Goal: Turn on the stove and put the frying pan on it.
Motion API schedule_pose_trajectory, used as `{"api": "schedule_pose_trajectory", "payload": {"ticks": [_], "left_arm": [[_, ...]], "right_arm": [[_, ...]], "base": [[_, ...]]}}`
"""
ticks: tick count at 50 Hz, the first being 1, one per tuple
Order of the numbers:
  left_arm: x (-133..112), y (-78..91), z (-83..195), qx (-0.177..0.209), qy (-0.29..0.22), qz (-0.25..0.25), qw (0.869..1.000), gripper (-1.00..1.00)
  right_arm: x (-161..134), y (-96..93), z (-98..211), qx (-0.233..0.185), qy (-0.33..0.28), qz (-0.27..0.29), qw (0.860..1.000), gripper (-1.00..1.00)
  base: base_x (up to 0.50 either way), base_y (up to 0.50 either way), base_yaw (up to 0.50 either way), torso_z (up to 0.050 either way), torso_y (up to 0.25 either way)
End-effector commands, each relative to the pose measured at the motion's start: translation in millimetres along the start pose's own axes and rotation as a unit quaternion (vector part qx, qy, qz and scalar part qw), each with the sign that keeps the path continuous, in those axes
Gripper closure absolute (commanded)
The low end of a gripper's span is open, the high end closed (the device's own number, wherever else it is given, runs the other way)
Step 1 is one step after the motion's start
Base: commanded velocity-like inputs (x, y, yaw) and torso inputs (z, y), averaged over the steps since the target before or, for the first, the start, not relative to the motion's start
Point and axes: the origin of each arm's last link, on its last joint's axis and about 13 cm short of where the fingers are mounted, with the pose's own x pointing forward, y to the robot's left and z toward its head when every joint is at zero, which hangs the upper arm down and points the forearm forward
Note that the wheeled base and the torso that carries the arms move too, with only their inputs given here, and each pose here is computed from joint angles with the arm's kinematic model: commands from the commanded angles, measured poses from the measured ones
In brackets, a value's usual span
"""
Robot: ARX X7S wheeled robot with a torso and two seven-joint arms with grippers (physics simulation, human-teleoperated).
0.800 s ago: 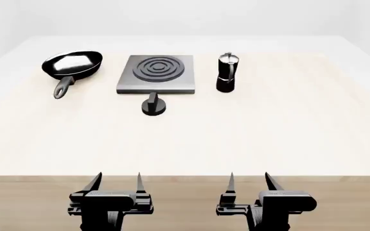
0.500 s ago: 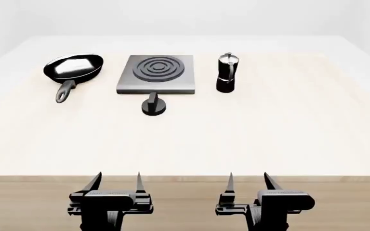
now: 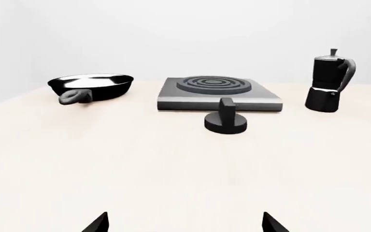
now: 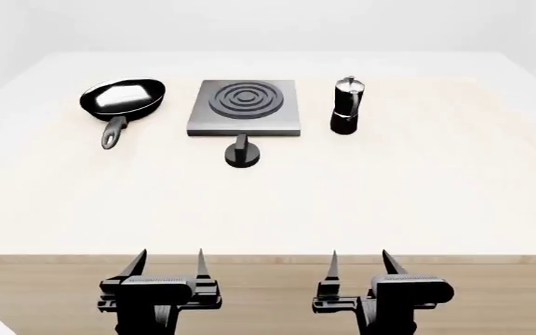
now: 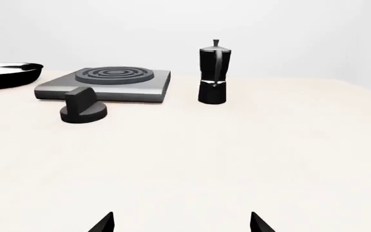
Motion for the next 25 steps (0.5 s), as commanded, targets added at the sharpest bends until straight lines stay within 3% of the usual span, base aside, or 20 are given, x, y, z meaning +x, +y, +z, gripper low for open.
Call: {"api": "schedule_pose_trajectory", "payload": {"ticks": [1, 25], "left_arm": [[0.1, 0.5, -0.2, 0.001, 0.001, 0.002, 1.0, -1.0], [0.0, 0.4, 0.0, 0.001, 0.0, 0.002, 1.0, -1.0]], "right_arm": [[-0.1, 1.1, 0.6, -0.006, 0.003, 0.0, 1.0, -1.0], [0.6, 0.9, -0.8, -0.007, 0.006, 0.001, 1.0, -1.0]], "base": [[0.0, 0.5, 0.0, 0.0, 0.0], [0.0, 0.48, 0.0, 0.0, 0.0]]}}
